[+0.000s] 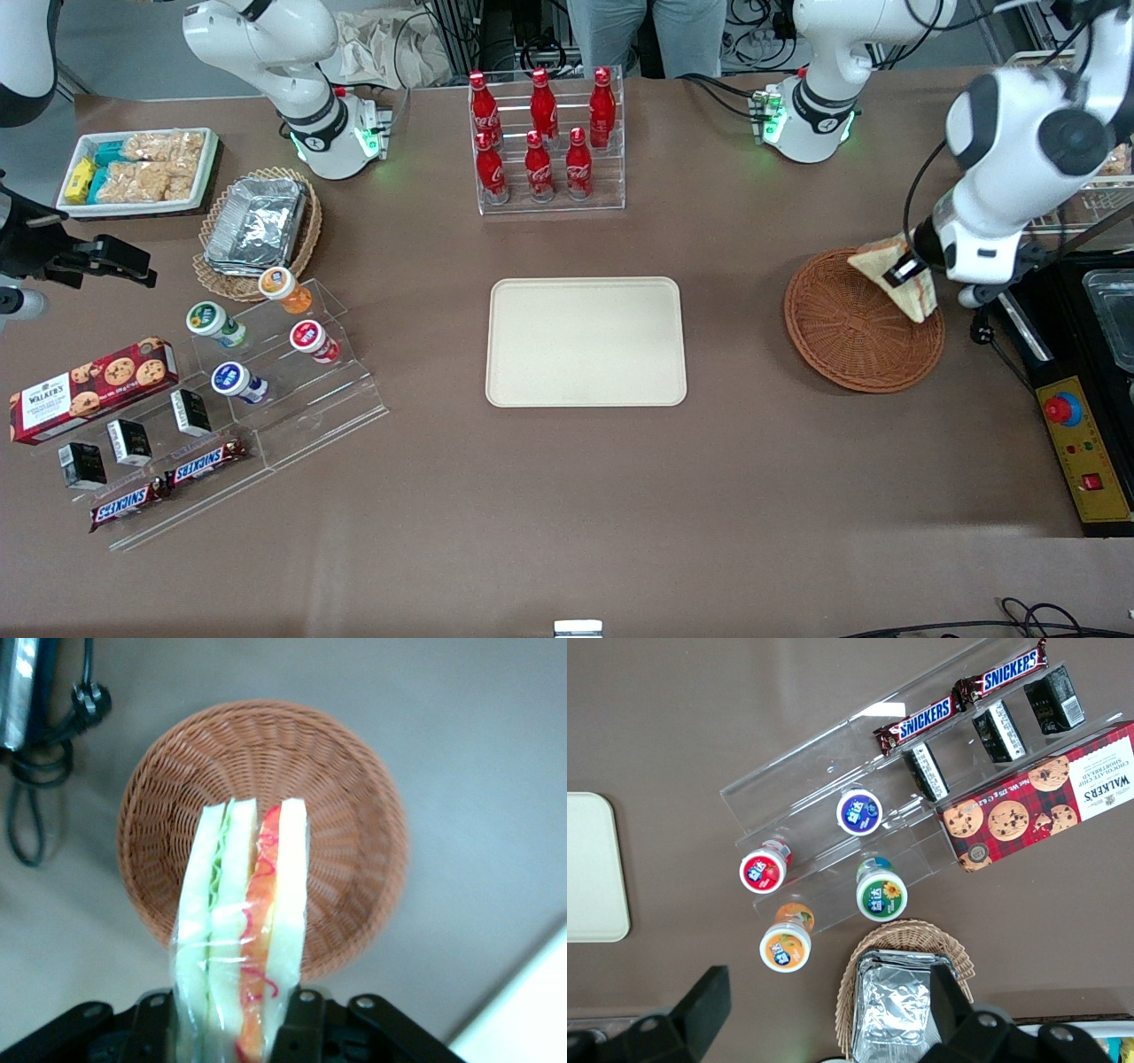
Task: Place sandwich from basket to tray
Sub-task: 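Lift the sandwich and carry it over the white tray, then lower the sandwich onto the tray and open the left gripper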
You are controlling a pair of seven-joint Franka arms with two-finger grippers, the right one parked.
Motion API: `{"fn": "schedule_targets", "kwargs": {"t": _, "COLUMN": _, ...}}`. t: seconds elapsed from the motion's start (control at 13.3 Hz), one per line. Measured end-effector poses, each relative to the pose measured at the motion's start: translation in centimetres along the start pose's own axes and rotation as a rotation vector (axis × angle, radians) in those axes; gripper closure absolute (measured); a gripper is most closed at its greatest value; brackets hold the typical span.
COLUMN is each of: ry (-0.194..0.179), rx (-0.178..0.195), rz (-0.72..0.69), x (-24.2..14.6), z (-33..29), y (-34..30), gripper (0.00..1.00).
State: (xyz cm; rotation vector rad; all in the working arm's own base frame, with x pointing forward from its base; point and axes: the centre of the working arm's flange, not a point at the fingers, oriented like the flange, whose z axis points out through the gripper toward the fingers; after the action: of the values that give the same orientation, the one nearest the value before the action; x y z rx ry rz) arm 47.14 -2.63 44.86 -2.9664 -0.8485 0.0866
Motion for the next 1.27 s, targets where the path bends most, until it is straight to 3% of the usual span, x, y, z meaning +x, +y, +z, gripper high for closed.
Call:
{"fn": "schedule_targets", "kwargs": {"t": 0.15, "ry": 0.018, "rx": 0.008, "rz": 0.14, "x": -2.4, "z": -5.7, "y": 4.6, "gripper": 0.75}}
{"fn": "schedule_targets", "kwargs": {"t": 0.3, "ry": 0.03, "rx": 0.005, "rz": 0.32, "x": -6.4, "z": -6.9, "y": 10.4, "gripper": 0.75}}
{"fn": "schedule_targets", "kwargs": {"t": 0.38, "ry": 0.017, "rx": 0.012, "rz": 0.406, "x": -8.4, "z": -6.0, "y": 12.9, "gripper": 0.75}}
{"fn": "schedule_targets", "kwargs": {"t": 0.6, "ry": -0.033, "rx": -0.003, "rz": 0.561, "x": -12.9, "z": -0.8, "y": 19.9, "gripper": 0.77}}
{"fn": "schedule_targets", "kwargs": {"t": 0.9, "ry": -0.021, "rx": -0.028, "rz": 0.658, "x": -14.8, "z": 8.0, "y": 26.3, "gripper": 0.78}}
{"fn": "schedule_targets", "kwargs": {"t": 1.27, "ry": 0.006, "rx": -0.065, "rz": 0.677, "x": -14.4, "z": 17.5, "y": 29.5, "gripper": 0.79}}
